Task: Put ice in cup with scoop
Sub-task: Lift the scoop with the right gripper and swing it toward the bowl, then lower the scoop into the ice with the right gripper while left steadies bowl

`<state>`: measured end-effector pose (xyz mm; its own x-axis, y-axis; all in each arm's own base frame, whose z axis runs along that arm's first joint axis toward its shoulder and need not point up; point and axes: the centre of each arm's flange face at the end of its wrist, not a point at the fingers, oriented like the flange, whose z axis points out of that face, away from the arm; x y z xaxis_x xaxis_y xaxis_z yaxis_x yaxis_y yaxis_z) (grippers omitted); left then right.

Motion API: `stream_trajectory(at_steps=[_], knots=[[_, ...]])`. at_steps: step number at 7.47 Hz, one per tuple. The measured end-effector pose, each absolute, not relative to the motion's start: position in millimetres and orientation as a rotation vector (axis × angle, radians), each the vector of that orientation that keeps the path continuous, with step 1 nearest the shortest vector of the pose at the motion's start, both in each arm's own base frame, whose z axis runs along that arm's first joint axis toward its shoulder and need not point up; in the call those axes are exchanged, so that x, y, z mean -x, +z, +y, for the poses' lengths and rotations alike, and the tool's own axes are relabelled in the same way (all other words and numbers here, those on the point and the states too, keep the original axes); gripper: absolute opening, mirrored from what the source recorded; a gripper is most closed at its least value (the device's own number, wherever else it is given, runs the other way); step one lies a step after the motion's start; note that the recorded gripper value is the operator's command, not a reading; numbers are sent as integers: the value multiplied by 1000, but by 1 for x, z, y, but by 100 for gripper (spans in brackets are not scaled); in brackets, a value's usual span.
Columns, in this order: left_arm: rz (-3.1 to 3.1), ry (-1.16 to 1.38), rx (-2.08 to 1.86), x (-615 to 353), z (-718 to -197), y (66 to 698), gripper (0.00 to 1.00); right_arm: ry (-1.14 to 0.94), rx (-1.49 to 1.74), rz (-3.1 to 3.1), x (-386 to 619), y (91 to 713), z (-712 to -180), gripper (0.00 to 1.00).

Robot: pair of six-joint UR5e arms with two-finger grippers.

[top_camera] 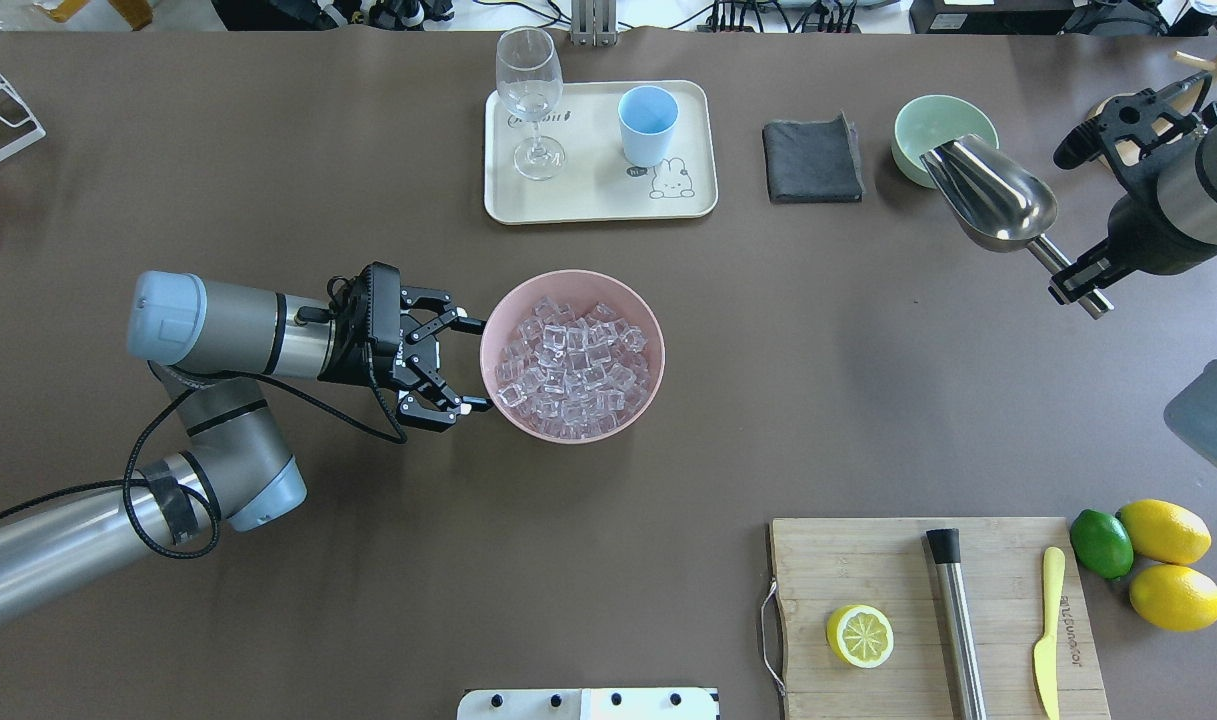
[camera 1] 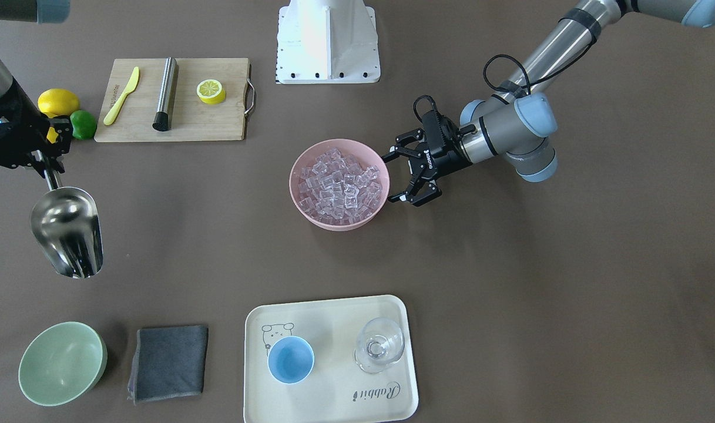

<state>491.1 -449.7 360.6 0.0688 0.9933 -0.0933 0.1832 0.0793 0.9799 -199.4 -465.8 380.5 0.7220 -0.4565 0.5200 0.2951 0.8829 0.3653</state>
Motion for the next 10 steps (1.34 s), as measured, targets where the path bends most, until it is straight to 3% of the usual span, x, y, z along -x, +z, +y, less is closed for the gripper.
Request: stream_trajectory(at_steps=[3, 5, 10], knots=[[1321, 988, -1308, -495, -440, 366, 97, -853, -325, -560, 218, 333, -500, 0], [1321, 987, -1311, -495, -440, 365, 97, -1051, -362, -546, 244, 286, -488, 0], [1325, 986, -1315, -494, -436, 369, 97, -1325, -188, -383, 325, 208, -436, 0]])
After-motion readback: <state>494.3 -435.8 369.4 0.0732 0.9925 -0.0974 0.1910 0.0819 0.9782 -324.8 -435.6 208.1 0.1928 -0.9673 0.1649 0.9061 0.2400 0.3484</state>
